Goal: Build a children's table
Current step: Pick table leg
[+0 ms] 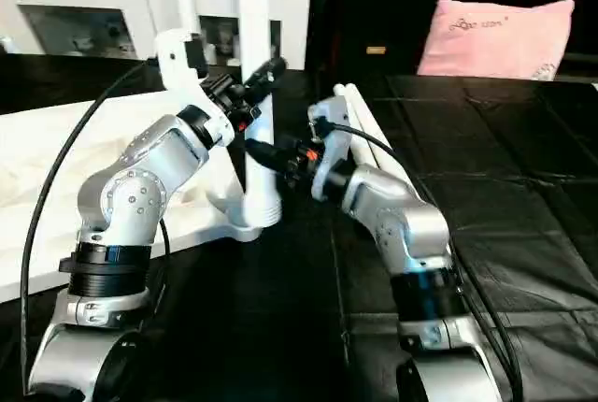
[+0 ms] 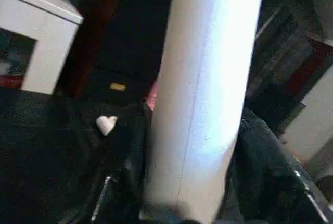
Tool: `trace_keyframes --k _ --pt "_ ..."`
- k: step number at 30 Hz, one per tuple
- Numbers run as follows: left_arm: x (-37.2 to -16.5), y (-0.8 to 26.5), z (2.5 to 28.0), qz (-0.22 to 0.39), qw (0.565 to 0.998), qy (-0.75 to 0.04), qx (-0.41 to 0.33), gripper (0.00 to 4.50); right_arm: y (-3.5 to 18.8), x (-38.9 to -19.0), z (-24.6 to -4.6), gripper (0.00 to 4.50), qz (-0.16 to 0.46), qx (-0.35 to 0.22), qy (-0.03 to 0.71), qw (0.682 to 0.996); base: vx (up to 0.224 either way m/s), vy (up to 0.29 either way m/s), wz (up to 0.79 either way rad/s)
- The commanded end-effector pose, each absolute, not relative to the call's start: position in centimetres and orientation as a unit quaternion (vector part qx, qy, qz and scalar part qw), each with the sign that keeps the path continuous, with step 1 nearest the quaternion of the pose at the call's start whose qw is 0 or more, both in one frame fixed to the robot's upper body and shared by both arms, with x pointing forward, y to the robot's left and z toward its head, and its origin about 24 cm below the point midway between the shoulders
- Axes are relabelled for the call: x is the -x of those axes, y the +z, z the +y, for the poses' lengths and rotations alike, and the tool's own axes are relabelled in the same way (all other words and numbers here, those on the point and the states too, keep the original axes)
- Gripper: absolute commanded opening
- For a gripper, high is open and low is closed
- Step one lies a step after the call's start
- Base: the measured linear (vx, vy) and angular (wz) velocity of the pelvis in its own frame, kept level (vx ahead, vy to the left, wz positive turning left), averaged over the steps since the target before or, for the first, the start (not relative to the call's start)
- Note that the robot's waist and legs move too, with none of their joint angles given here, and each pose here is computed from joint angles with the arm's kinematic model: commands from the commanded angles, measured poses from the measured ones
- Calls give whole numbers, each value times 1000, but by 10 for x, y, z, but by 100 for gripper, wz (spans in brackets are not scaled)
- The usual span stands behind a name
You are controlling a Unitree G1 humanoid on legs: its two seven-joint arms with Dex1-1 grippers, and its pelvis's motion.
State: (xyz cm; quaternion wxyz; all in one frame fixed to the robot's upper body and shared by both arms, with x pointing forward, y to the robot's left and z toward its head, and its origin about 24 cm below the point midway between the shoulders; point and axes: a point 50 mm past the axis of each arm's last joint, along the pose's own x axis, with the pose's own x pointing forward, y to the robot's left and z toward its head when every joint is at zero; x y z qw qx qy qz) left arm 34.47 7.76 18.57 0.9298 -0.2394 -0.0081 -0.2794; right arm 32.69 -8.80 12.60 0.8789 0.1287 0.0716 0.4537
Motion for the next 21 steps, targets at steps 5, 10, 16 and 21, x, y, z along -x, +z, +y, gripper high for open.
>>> trace_keyframes --k 5,10,16,21 --pt "-344 187 71 1 925 -282 254 183 136 -332 -85 178 51 -123 445 886 0 0 0" --pt "-346 190 74 -4 924 -281 258 179 135 -333 -84 178 53 -122 440 888 0 0 0" --pt "-351 197 86 -20 929 -276 247 179 141 -334 -87 250 41 -156 448 879 0 0 0" --pt "-352 209 94 -36 922 -319 218 176 150 -324 -91 289 31 -160 498 852 0 0 0"
